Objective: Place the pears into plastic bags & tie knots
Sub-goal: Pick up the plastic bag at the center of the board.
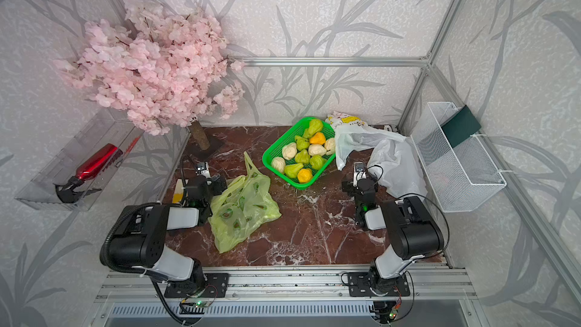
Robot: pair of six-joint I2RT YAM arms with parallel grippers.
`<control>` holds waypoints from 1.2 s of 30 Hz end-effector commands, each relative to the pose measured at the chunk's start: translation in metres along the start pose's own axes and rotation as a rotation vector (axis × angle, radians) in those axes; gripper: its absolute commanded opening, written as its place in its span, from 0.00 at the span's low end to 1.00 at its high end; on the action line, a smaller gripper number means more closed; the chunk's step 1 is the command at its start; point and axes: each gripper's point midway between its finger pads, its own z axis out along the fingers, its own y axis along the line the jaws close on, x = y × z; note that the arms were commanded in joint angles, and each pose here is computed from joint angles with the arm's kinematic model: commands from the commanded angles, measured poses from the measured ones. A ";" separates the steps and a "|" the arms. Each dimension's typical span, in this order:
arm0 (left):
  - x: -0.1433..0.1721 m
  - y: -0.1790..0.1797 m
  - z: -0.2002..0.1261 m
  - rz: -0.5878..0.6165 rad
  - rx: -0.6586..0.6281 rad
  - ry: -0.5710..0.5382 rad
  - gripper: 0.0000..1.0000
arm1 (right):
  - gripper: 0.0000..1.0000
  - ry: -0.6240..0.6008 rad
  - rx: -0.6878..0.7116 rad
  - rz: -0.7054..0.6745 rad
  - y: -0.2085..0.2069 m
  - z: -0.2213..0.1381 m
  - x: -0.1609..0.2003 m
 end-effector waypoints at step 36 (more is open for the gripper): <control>-0.038 -0.003 -0.015 -0.007 0.007 0.038 0.99 | 0.99 -0.076 0.019 0.011 -0.006 -0.029 -0.039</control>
